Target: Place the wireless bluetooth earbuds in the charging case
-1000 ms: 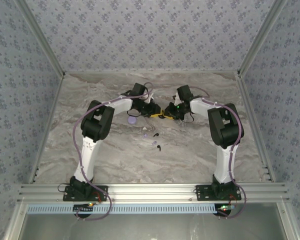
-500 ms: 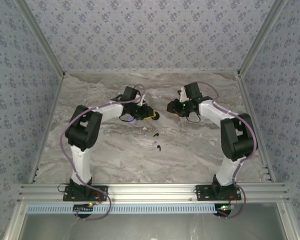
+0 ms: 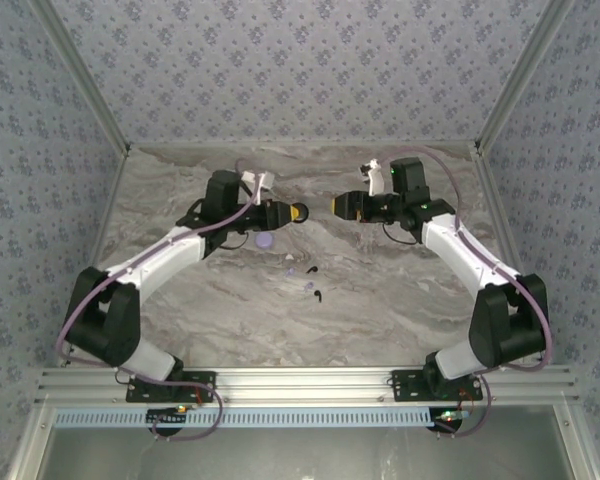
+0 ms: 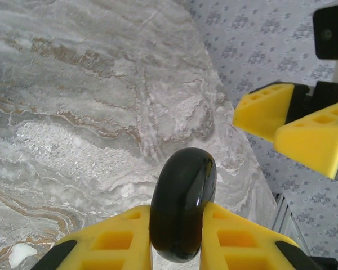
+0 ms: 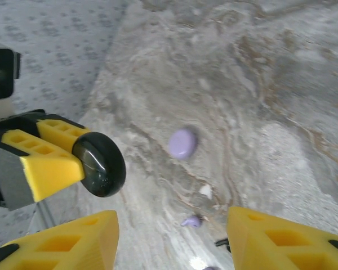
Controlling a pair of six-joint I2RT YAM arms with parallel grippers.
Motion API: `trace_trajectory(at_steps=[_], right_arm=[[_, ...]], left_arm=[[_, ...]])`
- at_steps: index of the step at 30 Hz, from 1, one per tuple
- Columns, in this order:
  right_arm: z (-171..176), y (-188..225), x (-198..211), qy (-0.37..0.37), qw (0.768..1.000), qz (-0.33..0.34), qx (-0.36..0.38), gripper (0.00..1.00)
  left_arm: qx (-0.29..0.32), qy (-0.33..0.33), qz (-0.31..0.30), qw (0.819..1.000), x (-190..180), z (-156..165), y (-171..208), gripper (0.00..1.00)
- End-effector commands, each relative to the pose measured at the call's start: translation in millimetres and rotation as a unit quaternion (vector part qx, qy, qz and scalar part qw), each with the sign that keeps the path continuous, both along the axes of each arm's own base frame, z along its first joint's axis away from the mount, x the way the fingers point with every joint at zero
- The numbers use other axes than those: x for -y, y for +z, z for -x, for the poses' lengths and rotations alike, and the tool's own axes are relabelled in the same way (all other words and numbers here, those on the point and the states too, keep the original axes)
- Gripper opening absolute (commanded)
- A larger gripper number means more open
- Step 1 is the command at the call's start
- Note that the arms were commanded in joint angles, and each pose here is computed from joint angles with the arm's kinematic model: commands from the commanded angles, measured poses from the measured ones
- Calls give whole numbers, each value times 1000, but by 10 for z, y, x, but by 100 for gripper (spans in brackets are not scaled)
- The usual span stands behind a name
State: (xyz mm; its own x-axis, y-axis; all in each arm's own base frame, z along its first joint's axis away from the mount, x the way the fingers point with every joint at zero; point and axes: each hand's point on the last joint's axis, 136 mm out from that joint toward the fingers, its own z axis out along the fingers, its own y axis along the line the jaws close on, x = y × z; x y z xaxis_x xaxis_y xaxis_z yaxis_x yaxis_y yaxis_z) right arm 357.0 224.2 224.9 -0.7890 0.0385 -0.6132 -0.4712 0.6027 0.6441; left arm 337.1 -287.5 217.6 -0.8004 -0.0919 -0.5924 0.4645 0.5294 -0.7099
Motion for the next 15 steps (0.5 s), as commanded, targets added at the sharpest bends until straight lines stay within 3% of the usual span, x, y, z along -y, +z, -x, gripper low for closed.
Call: trace_trajectory(at_steps=[1,15], right_arm=[[205,264,-187,75,996,-41,40,57],[415,519,-515,157,982,-61,81,64]], left_arm=[[78,-14,24,997,-20,92,314,21],[141,-64,70,985,-15,425,713,19]])
